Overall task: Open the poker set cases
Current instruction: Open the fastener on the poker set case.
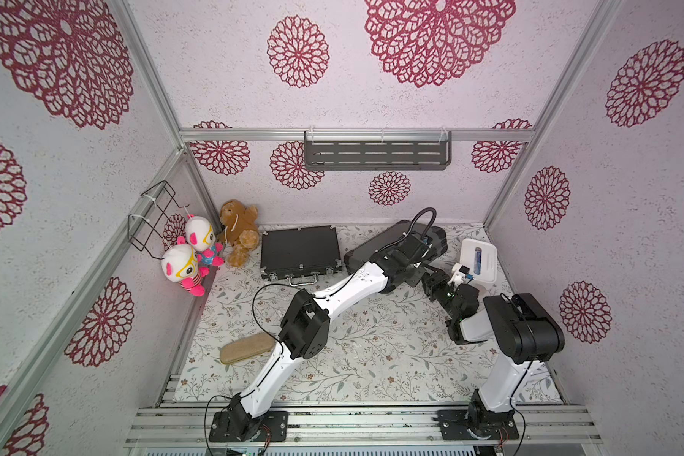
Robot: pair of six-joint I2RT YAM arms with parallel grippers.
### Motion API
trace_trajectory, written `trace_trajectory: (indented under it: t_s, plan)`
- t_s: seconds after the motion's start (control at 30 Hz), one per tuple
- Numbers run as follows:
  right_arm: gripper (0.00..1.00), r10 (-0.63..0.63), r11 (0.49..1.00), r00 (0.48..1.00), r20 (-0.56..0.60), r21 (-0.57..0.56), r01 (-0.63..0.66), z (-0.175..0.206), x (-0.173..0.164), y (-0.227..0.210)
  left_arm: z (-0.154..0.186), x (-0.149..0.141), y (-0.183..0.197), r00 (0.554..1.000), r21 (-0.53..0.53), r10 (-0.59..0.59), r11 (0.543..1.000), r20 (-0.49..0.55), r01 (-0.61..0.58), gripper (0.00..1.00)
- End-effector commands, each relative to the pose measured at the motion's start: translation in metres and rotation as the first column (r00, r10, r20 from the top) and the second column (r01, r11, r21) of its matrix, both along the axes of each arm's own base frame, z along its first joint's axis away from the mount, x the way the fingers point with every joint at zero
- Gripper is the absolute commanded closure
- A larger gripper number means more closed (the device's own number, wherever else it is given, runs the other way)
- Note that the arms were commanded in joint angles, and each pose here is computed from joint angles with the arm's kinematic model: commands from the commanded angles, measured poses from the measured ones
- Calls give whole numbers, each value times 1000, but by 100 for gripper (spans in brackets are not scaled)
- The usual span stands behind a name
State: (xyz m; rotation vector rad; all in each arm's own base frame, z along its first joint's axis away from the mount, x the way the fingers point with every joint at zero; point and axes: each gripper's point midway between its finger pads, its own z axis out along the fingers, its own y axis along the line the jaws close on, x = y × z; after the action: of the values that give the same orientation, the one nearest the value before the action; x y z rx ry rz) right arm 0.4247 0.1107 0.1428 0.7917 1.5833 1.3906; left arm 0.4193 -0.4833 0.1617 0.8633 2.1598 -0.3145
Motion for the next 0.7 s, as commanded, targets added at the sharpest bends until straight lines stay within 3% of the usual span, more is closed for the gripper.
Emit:
trace_trajectory:
  t_s: [0.0,0.37,0.67]
  plan:
    - [55,2,999,991,135,43,-8,38,3,0,179,7,2,970,-381,100,924,222,-8,100]
    - [54,-18,995,961,277,99,-10,91,-5,-7,137,5,7,978,-331,101,943,184,-35,100]
    - [55,-18,986,949,314,161,-34,116,-17,-11,110,11,9,985,-346,102,937,141,-48,100]
